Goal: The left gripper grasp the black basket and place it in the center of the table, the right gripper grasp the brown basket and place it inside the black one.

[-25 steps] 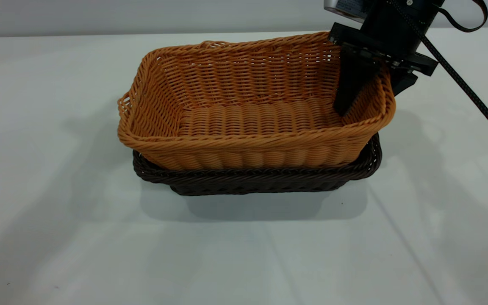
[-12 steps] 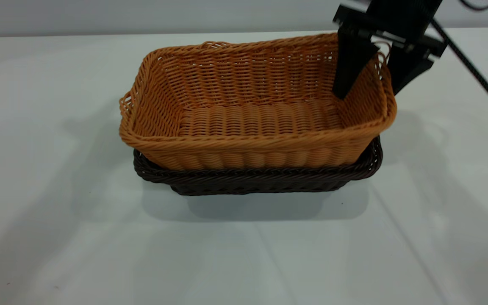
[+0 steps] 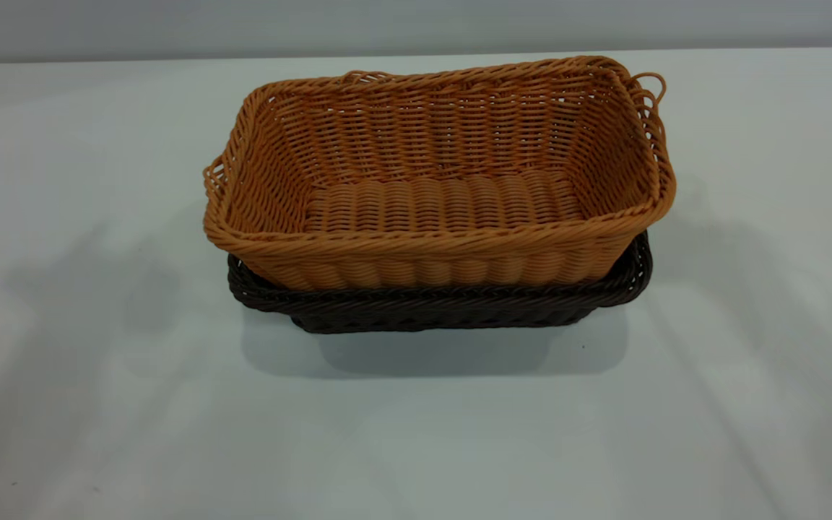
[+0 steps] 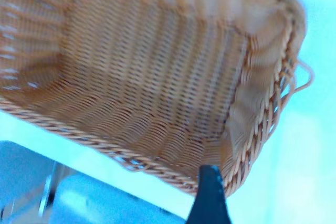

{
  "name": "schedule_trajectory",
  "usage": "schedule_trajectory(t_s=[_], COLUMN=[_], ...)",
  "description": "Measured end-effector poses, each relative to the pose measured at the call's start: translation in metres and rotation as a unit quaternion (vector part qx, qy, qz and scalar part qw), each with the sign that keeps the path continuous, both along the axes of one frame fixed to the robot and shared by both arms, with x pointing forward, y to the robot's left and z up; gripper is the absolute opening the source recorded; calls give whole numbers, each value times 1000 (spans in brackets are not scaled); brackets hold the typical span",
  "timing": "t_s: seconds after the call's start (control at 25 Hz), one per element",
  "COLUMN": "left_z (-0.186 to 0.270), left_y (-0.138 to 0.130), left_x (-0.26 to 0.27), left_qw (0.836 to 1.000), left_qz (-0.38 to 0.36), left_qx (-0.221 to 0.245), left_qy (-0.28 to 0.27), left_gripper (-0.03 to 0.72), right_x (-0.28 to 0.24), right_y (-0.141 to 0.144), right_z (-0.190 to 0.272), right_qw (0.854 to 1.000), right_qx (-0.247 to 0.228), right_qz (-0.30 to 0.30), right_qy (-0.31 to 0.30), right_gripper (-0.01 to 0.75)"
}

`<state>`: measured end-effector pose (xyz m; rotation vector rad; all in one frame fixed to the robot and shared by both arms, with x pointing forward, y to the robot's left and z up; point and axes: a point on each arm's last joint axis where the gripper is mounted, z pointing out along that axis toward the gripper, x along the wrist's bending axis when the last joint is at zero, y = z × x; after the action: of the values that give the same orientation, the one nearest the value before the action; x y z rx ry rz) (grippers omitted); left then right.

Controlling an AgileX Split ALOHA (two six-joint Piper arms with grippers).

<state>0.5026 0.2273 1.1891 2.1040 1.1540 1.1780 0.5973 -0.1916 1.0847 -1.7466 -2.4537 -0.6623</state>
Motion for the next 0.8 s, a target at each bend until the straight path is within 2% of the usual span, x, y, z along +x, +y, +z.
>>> schedule_trajectory(t_s=[0.12, 0.28, 0.36, 0.44, 0.6, 0.68, 0.8], left_z=[8, 8, 4, 3, -15, -35, -76], left_y=[15, 31, 37, 38, 37, 36, 34], left_x=[-25, -54, -66, -67, -70, -73, -79], left_qw=[999, 991, 981, 980, 974, 967, 948], left_qz=[32, 78, 107, 115, 120, 117, 113], left_qx=[9, 27, 38, 32, 26, 32, 43], left_qy=[33, 105, 156, 160, 189, 223, 294], left_gripper=[405, 405, 405, 402, 374, 358, 349], right_x=[-33, -81, -103, -128, -165, -179, -200], right_y=[-7, -17, -22, -27, -38, -42, -47], right_z=[55, 109, 126, 134, 116, 94, 46], right_qw=[998, 990, 985, 981, 984, 989, 997], right_qx=[17, 37, 44, 43, 22, 11, -3], right_qz=[-4, -12, -11, -6, -6, -11, -20], right_qy=[-66, -138, -168, -188, -177, -148, -77], right_gripper=[509, 509, 509, 505, 501, 501, 501])
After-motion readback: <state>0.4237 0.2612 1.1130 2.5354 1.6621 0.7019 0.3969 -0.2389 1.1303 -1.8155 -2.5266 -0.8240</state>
